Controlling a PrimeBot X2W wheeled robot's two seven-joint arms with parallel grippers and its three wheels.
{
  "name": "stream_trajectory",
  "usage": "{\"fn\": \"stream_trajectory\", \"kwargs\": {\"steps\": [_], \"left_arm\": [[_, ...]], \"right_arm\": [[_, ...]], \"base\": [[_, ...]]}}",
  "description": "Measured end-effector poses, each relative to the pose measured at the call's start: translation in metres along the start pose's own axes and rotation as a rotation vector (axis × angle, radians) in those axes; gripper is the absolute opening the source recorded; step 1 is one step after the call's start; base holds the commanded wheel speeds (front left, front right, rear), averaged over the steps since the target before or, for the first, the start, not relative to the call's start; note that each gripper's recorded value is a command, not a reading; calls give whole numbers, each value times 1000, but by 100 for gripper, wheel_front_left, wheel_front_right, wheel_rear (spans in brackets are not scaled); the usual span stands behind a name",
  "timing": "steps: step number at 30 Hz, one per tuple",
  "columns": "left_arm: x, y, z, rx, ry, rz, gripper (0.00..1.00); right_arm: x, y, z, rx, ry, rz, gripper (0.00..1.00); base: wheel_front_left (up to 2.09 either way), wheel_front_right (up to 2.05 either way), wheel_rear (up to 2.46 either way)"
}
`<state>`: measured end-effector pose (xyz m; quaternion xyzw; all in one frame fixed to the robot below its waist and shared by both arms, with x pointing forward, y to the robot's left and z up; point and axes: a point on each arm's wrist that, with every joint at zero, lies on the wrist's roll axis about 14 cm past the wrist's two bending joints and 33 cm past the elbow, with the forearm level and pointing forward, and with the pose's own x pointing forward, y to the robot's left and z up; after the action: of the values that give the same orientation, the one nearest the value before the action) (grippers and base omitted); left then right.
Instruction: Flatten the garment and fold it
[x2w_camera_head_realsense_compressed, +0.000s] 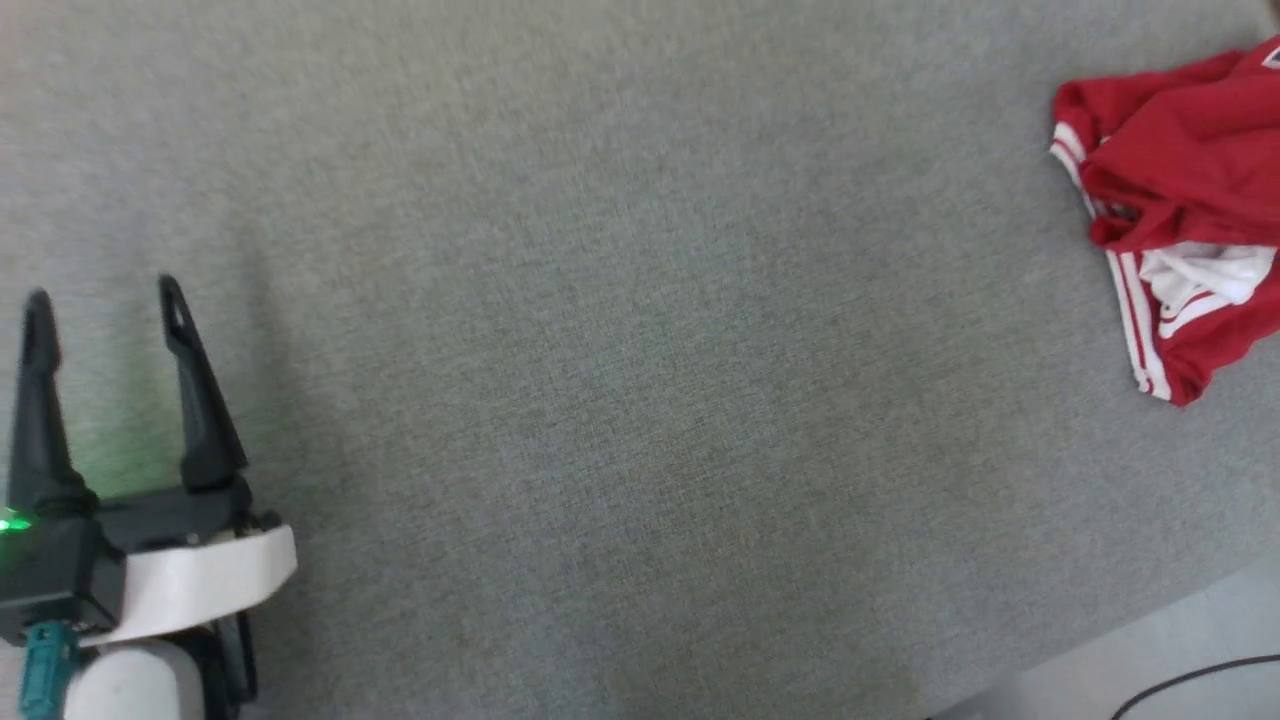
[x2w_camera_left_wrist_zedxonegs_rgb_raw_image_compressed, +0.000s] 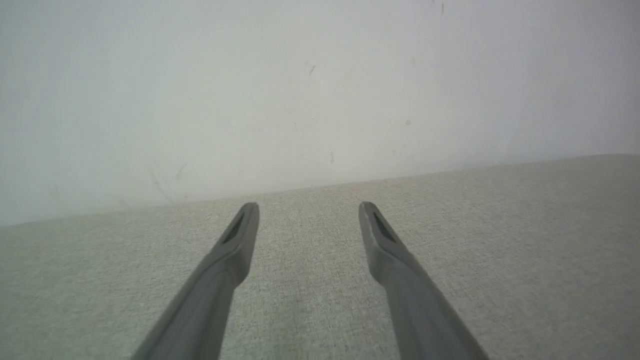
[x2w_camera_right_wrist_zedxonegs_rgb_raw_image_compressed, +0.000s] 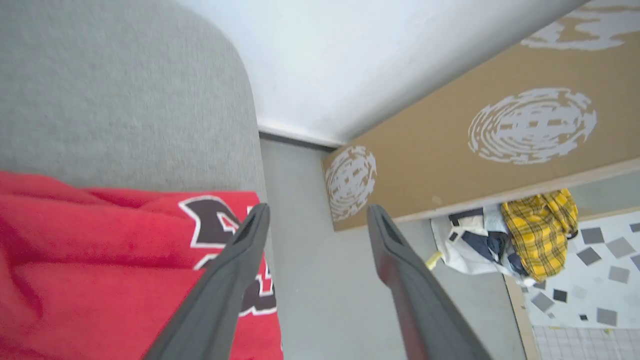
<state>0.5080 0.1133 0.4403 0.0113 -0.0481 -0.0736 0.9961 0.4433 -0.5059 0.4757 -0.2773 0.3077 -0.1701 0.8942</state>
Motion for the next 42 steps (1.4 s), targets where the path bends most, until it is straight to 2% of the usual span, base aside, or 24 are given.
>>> {"fn": "stream_trajectory", "kwargs": {"steps": [5, 10, 15, 20, 28, 36, 42], "left_arm": [[-12, 5, 23, 2, -21, 21, 100], [-29, 11, 41, -9, -27, 54, 100], [-45, 22, 59, -25, -43, 96, 100], [-62, 32, 76, -22, -62, 121, 100], [-93, 46, 92, -7, -68, 160, 100], [-123, 58, 99, 8, -64, 201, 100], [-140, 61, 103, 13, -65, 215, 100]], "right_arm": [[-17, -29, 64, 110, -266, -68, 100], [-55, -33, 157, 187, -607, -54, 100], [-101, 7, 189, 254, -824, 17, 100], [-145, 56, 201, 331, -958, 118, 100], [-193, 118, 192, 483, -1011, 279, 100], [-209, 161, 150, 629, -900, 375, 100], [-223, 179, 127, 668, -849, 405, 100]], "base": [[0, 0, 0], [0, 0, 0], [0, 0, 0], [0, 0, 0], [0, 0, 0], [0, 0, 0], [0, 0, 0]]}}
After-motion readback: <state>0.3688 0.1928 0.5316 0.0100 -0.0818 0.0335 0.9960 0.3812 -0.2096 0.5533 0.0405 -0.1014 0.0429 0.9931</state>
